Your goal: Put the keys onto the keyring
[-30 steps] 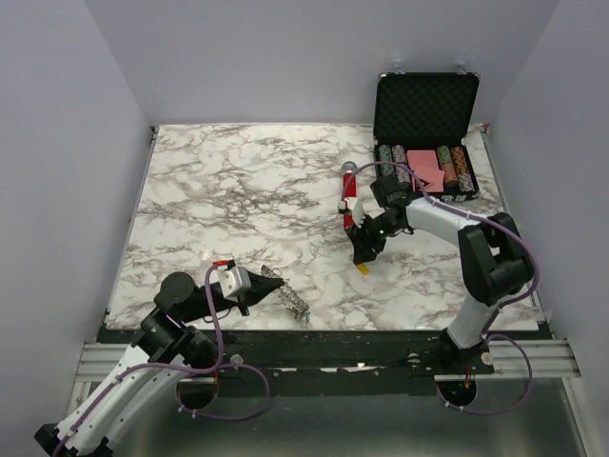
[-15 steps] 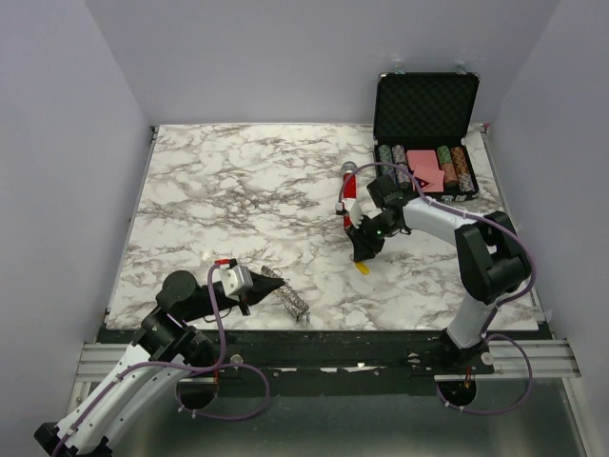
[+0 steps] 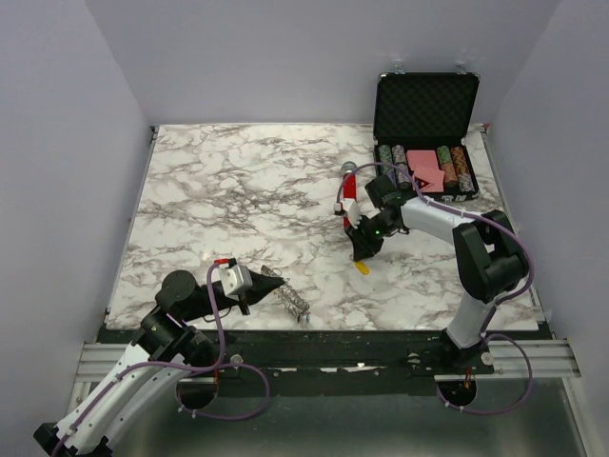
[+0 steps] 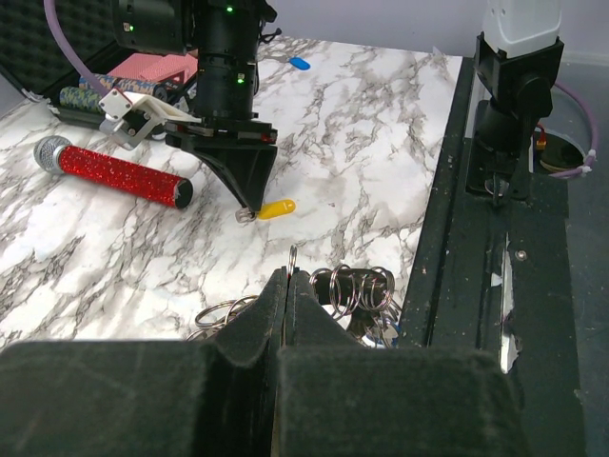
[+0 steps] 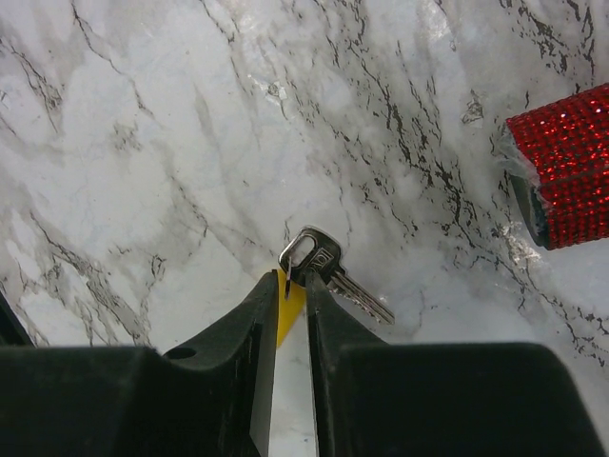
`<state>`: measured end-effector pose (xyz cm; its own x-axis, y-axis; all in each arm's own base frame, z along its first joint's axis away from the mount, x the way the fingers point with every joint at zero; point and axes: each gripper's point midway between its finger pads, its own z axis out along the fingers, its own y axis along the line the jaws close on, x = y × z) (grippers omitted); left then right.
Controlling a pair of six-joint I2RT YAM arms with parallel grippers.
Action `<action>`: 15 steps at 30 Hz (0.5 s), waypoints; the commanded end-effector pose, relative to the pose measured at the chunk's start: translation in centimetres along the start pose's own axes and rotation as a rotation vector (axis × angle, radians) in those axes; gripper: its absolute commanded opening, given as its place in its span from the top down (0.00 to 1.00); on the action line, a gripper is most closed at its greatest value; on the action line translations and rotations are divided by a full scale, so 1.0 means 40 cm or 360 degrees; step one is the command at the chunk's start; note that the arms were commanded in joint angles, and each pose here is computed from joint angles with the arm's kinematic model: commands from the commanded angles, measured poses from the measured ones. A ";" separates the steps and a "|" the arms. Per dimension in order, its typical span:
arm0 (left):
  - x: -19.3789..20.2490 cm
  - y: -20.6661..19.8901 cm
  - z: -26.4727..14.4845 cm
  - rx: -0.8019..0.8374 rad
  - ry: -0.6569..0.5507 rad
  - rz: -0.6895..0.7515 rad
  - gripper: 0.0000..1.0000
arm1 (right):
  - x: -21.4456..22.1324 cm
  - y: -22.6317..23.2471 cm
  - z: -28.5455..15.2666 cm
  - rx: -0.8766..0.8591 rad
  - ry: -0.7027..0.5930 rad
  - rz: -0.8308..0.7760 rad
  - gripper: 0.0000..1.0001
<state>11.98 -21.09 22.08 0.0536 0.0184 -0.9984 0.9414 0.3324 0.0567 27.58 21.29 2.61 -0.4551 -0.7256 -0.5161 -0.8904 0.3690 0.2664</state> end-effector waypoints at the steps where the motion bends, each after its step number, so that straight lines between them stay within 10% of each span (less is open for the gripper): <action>1: -0.061 0.003 -0.003 -0.0008 -0.0100 0.0078 1.00 | -0.005 -0.013 0.011 0.0027 0.0027 -0.0013 0.76; 15: -0.058 0.004 -0.003 -0.0008 -0.0096 0.0076 1.00 | -0.006 -0.002 0.018 -0.0004 0.0045 -0.0025 0.90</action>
<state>11.98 -21.09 22.08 0.0533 0.0186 -0.9984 0.9414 0.3324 0.0565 27.36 21.49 2.20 -0.4502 -0.7372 -0.5039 -0.8929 0.3634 0.2660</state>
